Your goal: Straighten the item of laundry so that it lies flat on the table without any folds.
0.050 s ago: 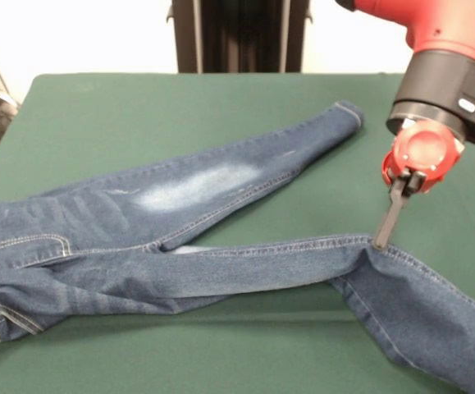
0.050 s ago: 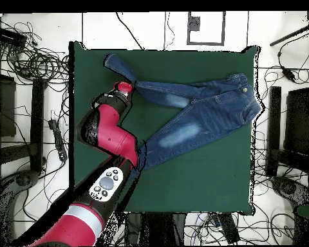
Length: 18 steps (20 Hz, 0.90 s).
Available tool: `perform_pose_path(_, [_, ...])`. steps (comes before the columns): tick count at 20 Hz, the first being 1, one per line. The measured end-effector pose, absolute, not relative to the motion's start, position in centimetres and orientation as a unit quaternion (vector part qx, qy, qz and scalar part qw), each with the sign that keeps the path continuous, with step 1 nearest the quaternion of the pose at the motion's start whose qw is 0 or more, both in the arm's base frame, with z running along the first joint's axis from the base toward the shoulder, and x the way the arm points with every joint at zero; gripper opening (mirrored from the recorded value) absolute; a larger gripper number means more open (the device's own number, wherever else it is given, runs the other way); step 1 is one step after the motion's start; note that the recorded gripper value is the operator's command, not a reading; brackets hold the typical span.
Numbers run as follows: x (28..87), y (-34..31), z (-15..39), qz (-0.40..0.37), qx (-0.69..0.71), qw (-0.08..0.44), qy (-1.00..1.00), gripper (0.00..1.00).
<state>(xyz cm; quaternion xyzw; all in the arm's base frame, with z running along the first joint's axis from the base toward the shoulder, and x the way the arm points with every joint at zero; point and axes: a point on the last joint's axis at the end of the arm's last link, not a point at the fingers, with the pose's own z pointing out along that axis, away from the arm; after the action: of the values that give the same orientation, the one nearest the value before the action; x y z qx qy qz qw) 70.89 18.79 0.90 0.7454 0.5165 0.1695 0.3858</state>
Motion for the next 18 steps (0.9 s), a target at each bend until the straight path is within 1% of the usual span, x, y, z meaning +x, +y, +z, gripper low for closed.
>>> perform_pose_path(18, [70.0,19.9,0.0,0.167,0.744,0.386,0.520,0.00])
